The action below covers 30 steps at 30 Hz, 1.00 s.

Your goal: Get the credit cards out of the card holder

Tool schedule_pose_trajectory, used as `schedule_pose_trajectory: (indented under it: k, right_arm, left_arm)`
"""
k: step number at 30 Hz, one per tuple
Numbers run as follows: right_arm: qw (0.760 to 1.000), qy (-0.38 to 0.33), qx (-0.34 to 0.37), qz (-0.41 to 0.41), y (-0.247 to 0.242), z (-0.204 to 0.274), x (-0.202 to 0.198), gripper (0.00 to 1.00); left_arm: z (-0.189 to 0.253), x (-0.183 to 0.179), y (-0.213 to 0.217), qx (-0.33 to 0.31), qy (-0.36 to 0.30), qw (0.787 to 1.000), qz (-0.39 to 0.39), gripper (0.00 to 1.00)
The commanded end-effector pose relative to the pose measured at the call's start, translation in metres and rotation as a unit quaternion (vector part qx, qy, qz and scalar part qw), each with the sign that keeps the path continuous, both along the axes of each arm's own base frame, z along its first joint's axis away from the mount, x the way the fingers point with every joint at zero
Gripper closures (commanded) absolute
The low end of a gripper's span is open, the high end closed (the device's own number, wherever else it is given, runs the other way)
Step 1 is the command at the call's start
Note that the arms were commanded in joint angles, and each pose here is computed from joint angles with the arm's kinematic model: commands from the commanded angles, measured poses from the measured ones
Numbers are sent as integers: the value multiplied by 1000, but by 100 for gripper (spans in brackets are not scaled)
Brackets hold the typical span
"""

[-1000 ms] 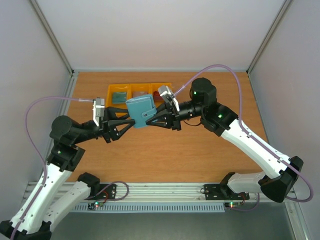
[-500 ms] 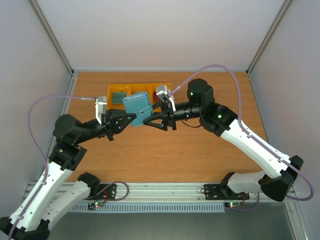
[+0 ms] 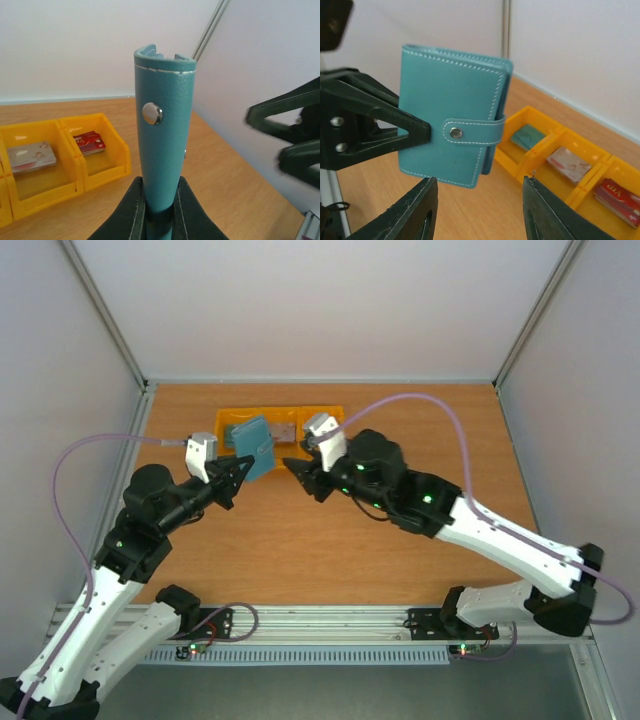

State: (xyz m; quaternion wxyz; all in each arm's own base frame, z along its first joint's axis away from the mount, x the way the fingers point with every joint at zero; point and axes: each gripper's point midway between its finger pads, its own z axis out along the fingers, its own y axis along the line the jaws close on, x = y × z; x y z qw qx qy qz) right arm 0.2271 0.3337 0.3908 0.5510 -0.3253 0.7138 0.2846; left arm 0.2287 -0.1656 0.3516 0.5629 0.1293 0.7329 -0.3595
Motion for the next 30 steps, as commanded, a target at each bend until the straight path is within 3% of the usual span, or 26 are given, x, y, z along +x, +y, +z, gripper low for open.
schedule_pose_trajectory:
  k: [1,14,23,30]
  right_arm:
    - [1000,5,-8,0,31,0,12,52]
    - [997,61,-30,27,74,-20,23,47]
    - [995,75,-64,-18,61,-42,31,53]
    - [995,62,-78,-18,62,-38,25,43]
  left_arm:
    - [21,0,4,6,-41,999,11,100]
    - [28,-6,-7,-24,-43,998,-26,100]
    - [27,2,0,-23,-37,999,2,100]
    - [25,6,-1,-13,-40,999,6,100]
